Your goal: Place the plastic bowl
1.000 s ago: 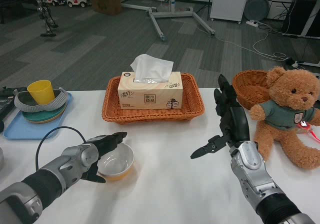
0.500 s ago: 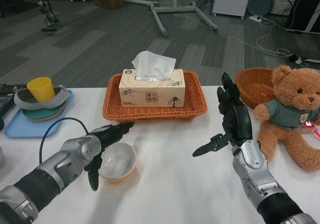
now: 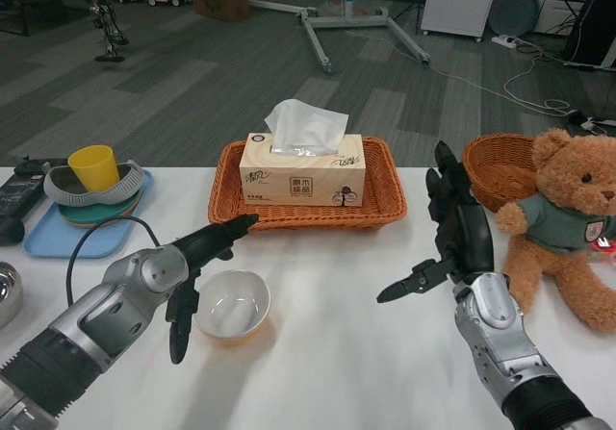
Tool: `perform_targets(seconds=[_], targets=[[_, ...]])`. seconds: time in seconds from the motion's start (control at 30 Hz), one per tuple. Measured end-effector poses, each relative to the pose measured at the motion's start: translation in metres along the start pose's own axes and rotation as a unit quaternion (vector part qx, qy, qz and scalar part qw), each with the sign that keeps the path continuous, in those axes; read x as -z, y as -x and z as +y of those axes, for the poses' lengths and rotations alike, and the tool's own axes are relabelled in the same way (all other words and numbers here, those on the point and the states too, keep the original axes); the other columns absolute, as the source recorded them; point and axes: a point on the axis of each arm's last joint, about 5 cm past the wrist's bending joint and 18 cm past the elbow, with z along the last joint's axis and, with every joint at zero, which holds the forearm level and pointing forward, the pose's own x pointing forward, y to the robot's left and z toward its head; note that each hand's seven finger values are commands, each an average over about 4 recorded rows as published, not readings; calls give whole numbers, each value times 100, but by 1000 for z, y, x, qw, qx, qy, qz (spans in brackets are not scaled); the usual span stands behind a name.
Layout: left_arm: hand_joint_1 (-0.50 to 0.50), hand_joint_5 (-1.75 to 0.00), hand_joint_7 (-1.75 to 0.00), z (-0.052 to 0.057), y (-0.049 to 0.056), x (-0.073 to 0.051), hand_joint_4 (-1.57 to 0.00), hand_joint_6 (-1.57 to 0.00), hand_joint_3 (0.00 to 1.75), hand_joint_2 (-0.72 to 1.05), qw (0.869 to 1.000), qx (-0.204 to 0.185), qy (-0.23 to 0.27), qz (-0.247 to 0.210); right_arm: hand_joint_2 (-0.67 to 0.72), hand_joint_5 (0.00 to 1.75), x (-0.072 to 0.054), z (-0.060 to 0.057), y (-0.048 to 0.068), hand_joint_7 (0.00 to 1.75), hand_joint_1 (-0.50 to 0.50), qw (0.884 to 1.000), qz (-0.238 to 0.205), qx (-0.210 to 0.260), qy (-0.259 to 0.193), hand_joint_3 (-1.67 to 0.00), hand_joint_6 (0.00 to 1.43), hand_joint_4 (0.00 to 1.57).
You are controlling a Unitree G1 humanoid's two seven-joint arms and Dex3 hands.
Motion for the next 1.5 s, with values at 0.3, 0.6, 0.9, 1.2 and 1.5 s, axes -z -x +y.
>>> perform_targets(seconds=[0.3, 0.6, 0.9, 1.2, 1.5], targets=[[-50, -92, 0, 9, 10, 3, 0, 0, 0, -8, 982, 14, 173, -72, 34, 0, 0, 0, 0, 0, -46, 1000, -1, 0, 0, -8, 0, 0], [-50, -77, -2, 8, 13, 3, 0, 0, 0, -10, 900, 0, 377, -218, 34, 0, 0, 0, 0, 0, -46, 1000, -1, 0, -1, -8, 0, 0], [-50, -62, -2, 22, 30, 12, 0, 0, 0, -10, 833, -128, 430, -324, 34, 0, -1, 0, 0, 0, -46, 1000, -2, 0, -1, -8, 0, 0], [-50, -51, 0, 35, 49, 31, 0, 0, 0, -10, 810, -206, 440, -329, 34, 0, -2, -1, -1, 0, -46, 1000, -4, 1, -3, -8, 0, 0], [-50, -46, -5, 39, 56, 37, 0, 0, 0, -10, 803, -232, 441, -327, 34, 0, -2, -1, -1, 0, -46, 1000, -5, 2, -3, -8, 0, 0]])
